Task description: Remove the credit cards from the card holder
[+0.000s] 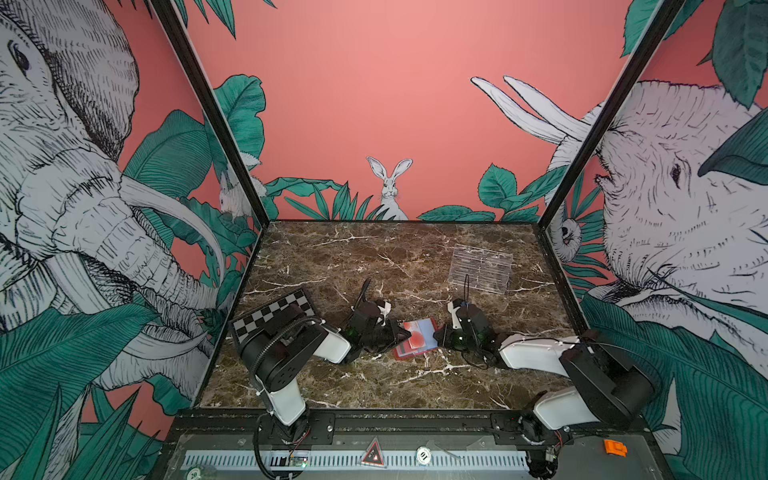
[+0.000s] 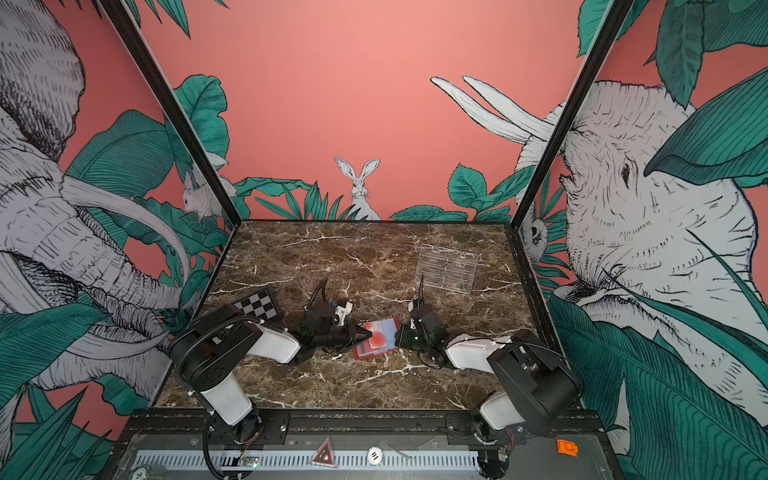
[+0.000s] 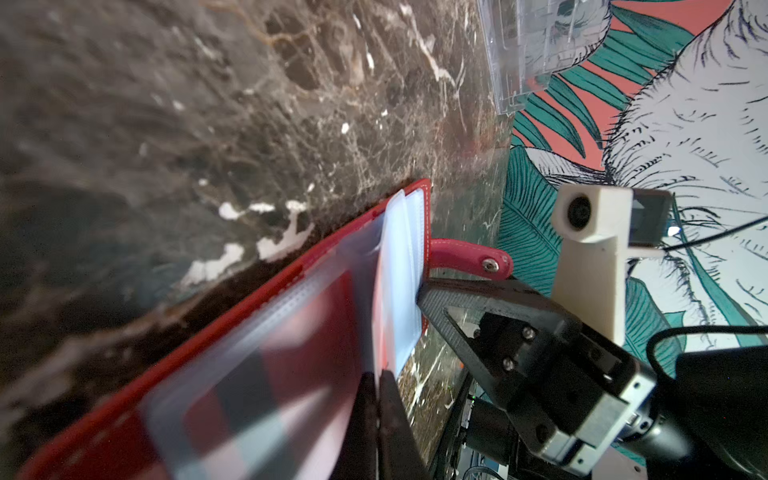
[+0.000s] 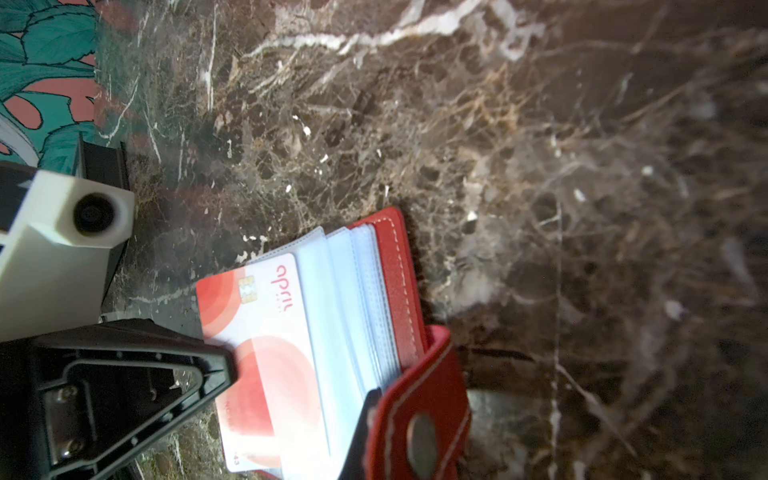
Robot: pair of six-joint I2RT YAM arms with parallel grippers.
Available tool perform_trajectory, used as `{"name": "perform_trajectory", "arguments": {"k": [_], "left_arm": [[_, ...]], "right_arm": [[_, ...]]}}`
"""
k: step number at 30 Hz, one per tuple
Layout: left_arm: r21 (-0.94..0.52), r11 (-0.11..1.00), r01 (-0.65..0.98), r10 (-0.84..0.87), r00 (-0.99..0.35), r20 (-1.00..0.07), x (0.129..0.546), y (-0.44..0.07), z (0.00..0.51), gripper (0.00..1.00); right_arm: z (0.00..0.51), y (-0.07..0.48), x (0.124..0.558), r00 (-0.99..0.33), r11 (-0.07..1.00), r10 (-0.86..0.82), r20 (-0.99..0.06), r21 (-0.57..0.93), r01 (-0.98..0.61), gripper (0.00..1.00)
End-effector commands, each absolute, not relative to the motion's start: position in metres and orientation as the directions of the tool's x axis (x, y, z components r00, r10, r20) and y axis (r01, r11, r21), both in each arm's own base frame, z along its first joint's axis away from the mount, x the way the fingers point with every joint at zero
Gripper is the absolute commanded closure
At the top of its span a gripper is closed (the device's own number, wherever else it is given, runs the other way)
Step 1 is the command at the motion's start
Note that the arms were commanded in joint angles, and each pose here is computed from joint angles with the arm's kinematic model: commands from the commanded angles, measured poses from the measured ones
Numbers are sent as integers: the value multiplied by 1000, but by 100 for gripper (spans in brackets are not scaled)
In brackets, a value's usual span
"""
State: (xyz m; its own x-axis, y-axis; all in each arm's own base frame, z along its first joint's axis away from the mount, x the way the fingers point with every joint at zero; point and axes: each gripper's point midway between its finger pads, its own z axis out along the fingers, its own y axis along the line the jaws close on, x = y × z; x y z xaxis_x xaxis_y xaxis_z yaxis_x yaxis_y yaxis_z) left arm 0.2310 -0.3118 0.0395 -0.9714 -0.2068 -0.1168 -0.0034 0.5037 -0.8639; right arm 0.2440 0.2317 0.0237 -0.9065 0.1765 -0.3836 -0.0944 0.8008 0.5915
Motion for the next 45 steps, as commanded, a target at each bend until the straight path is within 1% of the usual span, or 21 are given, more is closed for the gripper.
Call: {"name": "perform_trajectory", "arguments": {"k": [1, 6, 10, 14, 17, 19, 22, 23, 25, 26, 28, 30, 31, 34, 39, 45], "left_arm": [[-835, 550, -5, -183, -976, -115, 223, -301, 36, 100], [-824, 565, 34, -174, -972, -159, 224, -295, 52, 100], [-803, 588, 94, -115, -974, -198, 222, -297, 72, 100], [-782, 607, 139, -92, -966, -243, 223, -294, 89, 100], [-784, 601, 158, -75, -965, -252, 223, -297, 98, 100], [-791, 590, 162, -78, -964, -256, 224, -298, 103, 100], [-801, 564, 201, -69, -955, -288, 226, -302, 117, 100], [-804, 556, 213, -72, -951, -301, 227, -303, 123, 100], [-809, 542, 229, -85, -943, -323, 229, -304, 132, 100], [-815, 530, 234, -96, -938, -332, 231, -305, 137, 100], [-839, 486, 246, -114, -934, -339, 234, -310, 147, 100], [-869, 418, 266, -124, -930, -345, 236, -319, 163, 100], [-877, 397, 271, -130, -929, -346, 237, -321, 167, 100], [-890, 347, 296, -145, -920, -363, 239, -326, 183, 100], [-884, 339, 323, -132, -914, -384, 238, -327, 190, 100], [-873, 346, 345, -131, -903, -409, 237, -324, 189, 100]], "right_arm": [[-2, 210, 218, -945, 863, 142, -296, 504, -28, 100], [10, 209, 220, -945, 874, 133, -299, 486, -31, 100], [20, 210, 220, -943, 869, 151, -298, 494, -17, 100], [33, 209, 223, -931, 862, 168, -323, 507, -21, 100], [44, 205, 225, -921, 868, 165, -353, 495, -34, 99], [54, 202, 226, -913, 877, 144, -383, 476, -62, 94], [71, 184, 227, -893, 909, 117, -435, 408, -80, 89], [76, 178, 228, -888, 915, 116, -445, 396, -79, 85], [86, 167, 228, -880, 919, 113, -462, 386, -84, 73], [93, 163, 228, -875, 916, 118, -469, 392, -87, 65], [111, 158, 228, -861, 898, 137, -490, 428, -101, 50], [129, 146, 231, -841, 898, 155, -518, 429, -99, 32], [136, 140, 231, -836, 904, 152, -527, 416, -97, 28], [143, 120, 230, -845, 930, 136, -517, 361, -71, 23], [152, 115, 233, -845, 916, 161, -511, 396, -65, 23], [144, 99, 242, -846, 931, 198, -495, 365, 4, 25]]}}
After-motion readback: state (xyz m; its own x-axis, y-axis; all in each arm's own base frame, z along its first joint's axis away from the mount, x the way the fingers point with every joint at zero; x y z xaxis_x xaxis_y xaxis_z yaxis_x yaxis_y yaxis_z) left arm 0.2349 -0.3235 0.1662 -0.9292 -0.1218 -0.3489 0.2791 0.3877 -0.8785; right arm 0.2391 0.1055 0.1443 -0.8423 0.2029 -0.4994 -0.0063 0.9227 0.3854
